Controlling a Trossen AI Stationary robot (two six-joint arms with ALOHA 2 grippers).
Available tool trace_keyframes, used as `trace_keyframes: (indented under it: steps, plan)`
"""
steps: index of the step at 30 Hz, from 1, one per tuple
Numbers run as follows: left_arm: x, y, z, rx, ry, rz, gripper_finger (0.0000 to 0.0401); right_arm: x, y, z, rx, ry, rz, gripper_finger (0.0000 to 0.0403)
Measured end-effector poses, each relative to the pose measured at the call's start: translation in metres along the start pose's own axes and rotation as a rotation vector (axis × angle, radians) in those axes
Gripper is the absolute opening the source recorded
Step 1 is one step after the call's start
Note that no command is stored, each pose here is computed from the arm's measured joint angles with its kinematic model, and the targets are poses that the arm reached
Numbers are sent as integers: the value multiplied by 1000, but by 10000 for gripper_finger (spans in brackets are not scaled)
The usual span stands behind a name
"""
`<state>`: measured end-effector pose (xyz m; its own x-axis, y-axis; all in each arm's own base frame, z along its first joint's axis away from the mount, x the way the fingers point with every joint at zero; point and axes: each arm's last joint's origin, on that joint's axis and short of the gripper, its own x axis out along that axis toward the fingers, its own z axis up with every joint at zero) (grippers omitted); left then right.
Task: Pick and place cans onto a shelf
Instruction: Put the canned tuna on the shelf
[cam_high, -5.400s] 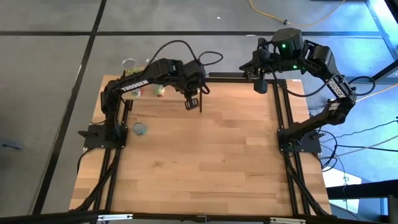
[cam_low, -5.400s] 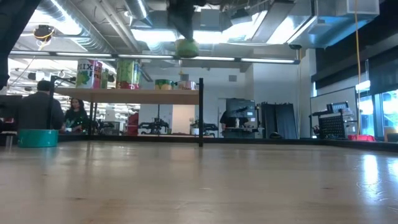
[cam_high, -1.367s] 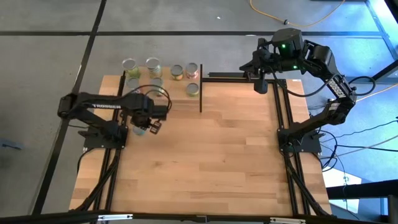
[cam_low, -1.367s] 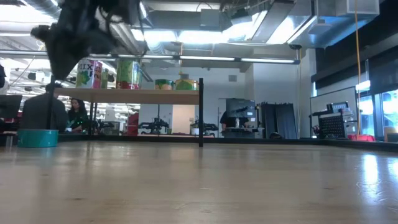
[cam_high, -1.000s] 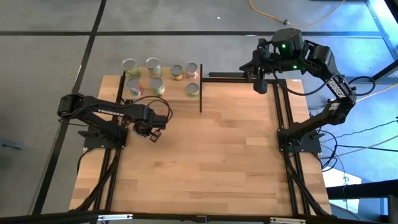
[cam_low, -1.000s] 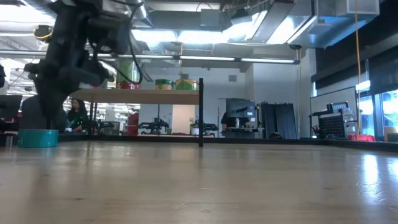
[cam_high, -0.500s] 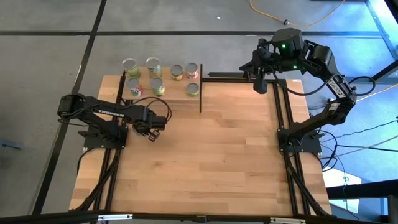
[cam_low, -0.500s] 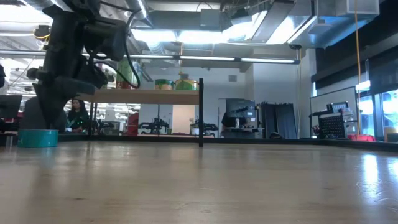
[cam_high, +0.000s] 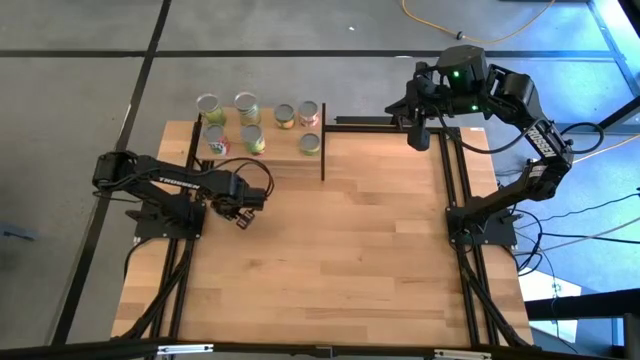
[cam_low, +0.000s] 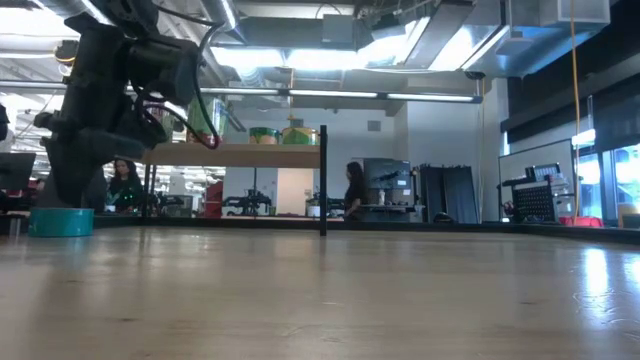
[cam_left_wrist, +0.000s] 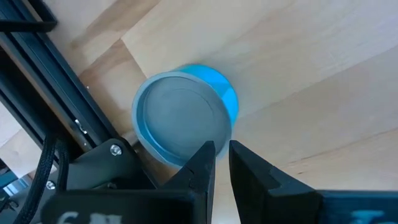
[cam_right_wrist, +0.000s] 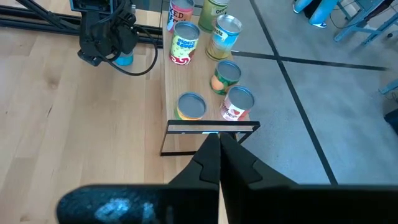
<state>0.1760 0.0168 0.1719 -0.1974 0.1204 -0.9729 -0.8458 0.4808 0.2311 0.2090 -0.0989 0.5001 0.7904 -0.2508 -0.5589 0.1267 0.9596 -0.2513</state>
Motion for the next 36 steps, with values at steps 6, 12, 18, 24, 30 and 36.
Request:
trace_keyframes:
  steps: [6, 12, 18, 24, 30, 36]
  plan:
    - [0, 0, 0, 0, 10, -10, 39, 0, 0, 0, 0, 0, 0, 1]
    - [0, -1, 0, 3, 16, -22, 39, 0, 0, 0, 0, 0, 0, 1]
    - [0, -1, 0, 4, 11, -19, 39, 0, 0, 0, 0, 0, 0, 1]
    - [1, -3, 1, 0, 0, -36, 39, 0, 0, 0, 0, 0, 0, 1]
    - [12, 1, -3, -8, 7, -7, 39, 0, 0, 0, 0, 0, 0, 1]
    - [13, 2, -3, -17, -4, 9, 39, 0, 0, 0, 0, 0, 0, 1]
